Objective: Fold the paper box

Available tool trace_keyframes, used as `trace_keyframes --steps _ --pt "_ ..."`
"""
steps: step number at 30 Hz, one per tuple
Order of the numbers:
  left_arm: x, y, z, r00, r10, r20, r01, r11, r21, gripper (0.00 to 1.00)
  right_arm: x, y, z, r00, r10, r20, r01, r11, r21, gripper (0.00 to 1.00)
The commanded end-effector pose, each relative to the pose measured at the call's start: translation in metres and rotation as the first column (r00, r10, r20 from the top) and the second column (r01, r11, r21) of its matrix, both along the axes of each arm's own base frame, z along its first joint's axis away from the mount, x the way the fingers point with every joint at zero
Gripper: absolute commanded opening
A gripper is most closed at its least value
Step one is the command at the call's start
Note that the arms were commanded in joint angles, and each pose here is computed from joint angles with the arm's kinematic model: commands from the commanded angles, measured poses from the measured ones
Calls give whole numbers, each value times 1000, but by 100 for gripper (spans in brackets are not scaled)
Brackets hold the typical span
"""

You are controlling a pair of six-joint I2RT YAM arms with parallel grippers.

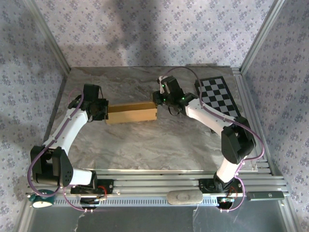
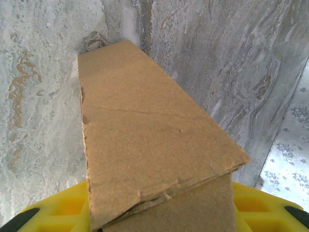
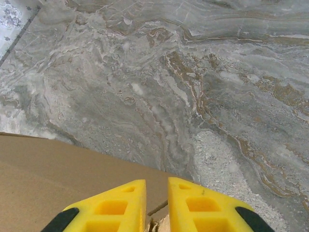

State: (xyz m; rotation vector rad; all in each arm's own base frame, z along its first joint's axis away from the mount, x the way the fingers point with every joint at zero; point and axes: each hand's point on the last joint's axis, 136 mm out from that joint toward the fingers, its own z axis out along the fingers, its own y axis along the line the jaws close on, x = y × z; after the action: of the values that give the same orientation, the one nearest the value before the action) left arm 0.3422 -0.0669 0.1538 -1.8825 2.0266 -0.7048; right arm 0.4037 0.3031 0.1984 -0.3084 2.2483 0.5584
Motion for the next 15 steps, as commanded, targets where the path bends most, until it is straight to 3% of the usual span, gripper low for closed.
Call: trace_keyframes --steps 1,15 --pt "-22 11 -28 990 28 -139 -22 999 43 42 -7 -7 -13 1000 -7 10 8 999 -50 17" --pt "-22 10 -33 989 36 -144 -31 999 31 42 -19 6 -24 990 -97 101 97 995 13 12"
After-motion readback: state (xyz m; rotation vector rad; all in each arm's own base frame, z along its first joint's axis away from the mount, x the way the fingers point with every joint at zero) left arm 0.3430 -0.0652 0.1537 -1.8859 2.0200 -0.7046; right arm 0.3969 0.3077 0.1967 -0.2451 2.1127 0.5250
